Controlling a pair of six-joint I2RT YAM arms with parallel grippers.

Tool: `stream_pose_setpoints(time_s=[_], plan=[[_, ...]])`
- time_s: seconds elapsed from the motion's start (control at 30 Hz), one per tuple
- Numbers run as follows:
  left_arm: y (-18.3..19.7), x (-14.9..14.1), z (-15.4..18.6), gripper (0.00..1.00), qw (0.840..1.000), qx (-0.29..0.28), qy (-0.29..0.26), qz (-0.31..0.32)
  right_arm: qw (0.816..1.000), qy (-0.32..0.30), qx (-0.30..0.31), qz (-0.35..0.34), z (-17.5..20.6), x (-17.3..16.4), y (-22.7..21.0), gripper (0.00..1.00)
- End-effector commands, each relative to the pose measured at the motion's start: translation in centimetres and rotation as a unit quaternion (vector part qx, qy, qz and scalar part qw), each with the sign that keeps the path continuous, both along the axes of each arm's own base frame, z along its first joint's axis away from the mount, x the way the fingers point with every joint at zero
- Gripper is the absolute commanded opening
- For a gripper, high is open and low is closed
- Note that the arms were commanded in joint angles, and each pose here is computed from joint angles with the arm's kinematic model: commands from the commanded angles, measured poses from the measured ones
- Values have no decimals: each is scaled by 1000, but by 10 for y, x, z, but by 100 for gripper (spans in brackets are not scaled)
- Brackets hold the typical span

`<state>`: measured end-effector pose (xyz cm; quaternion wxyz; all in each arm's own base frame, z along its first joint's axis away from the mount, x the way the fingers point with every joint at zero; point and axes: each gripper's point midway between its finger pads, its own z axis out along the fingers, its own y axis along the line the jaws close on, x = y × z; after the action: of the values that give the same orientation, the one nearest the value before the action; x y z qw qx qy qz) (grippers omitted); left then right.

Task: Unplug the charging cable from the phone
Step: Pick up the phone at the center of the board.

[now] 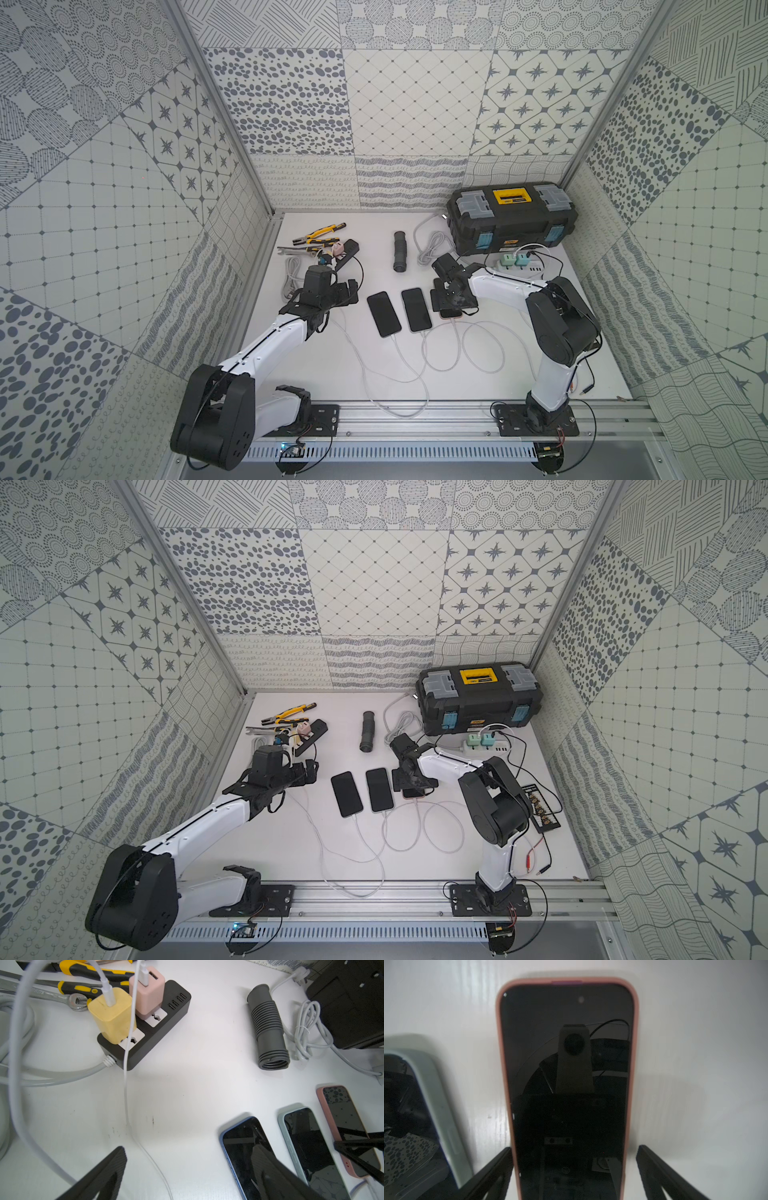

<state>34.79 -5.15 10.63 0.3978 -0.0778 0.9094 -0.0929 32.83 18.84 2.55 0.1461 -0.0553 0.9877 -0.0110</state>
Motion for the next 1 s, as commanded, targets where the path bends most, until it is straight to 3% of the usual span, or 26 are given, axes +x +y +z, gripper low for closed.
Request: stream_pose_setpoints(time_s=[0.0, 0.3, 0.47, 0.57, 0.77, 0.97], plan=[[-5, 2, 4, 98, 1000, -14, -10, -5, 1000, -10, 2, -6, -1, 6, 3, 92], [-15, 4, 13, 98, 998, -38, -36, -26, 1000, -27, 1, -8, 9, 9, 1, 78], [-23, 4, 19, 98, 997, -61, -23, -37, 998, -56, 4, -7, 27, 15, -1, 65], [-31, 5, 26, 98, 995, -81, -15, -50, 997, -77, 9, -4, 43, 19, -1, 63], [-62, 7, 46, 98, 983, -139, -15, -123, 988, -103, 98, 56, 85, 14, 28, 63], [-82, 7, 63, 98, 966, -196, -32, -163, 962, -93, 213, 144, 120, -8, 68, 62]])
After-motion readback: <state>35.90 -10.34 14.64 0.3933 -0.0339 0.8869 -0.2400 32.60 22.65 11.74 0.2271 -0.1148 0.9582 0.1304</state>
